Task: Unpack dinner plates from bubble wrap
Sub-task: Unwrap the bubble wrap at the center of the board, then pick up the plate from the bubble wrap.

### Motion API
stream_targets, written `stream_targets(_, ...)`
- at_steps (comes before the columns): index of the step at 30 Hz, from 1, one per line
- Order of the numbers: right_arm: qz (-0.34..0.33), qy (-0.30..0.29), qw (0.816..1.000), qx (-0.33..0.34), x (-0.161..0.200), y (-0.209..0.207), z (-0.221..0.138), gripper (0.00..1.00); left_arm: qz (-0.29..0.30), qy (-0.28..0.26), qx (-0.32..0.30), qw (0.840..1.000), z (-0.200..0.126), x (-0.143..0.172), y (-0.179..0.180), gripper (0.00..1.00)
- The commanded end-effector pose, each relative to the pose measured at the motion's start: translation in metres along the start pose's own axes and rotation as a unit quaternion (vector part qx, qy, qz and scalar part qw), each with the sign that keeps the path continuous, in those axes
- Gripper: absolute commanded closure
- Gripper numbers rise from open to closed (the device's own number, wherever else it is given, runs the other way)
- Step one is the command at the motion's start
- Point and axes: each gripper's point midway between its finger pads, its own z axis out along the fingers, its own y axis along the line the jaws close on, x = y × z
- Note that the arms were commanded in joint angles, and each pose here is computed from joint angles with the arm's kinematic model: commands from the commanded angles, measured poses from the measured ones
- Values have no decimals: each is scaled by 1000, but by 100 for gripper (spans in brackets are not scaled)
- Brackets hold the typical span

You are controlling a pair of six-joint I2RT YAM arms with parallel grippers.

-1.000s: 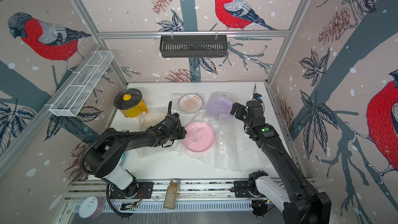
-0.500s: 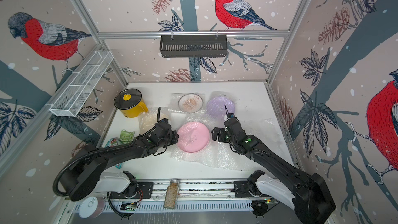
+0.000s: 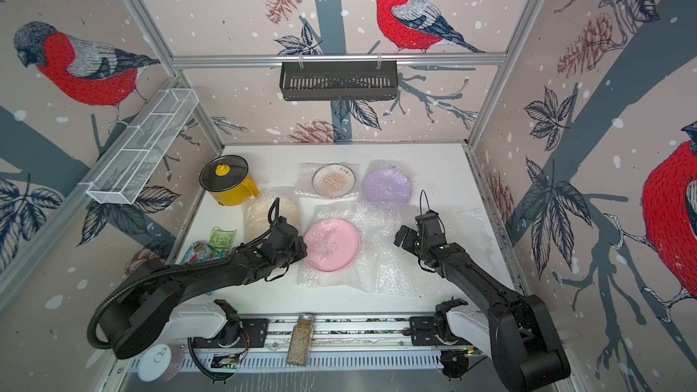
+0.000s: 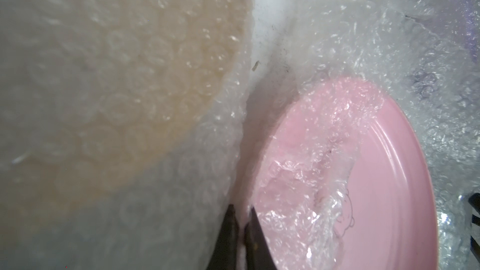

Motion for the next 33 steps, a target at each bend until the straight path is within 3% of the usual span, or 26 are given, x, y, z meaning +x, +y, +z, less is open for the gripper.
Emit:
stream_targets(1, 19, -29, 999, 14, -15, -12, 0, 1, -11, -15, 5, 1000, 2, -5, -6, 100)
stream_targets(7, 72, -21, 997, 23, -24, -36, 6, 1, -20, -22, 0, 1000, 0, -4, -2, 99)
stream_targets(13, 33, -68, 997, -5, -50, -2, -18, 0, -21, -29, 11, 999, -7, -6, -4, 82)
stream_targets(19, -46, -94, 994, -12, -59, 40, -51, 1, -20, -54, 16, 998, -26, -18, -7, 49)
stream_targets(23, -100, -73, 990, -61, -40, 78, -59, 1, -1, -90, 36, 995, -54, -35, -16, 18)
stream_targets(26, -134, -37, 986, -95, -14, 106, -58, 1, 39, -114, 78, 990, -82, -46, -34, 2)
stream_targets(30, -176, 11, 974, -140, 26, 141, -51, 0, 90, -138, 177, 970, -116, -49, -64, 2)
stream_targets(33, -193, 43, 969, -151, 50, 157, -37, 7, 144, -139, 281, 939, -140, -35, -91, 2)
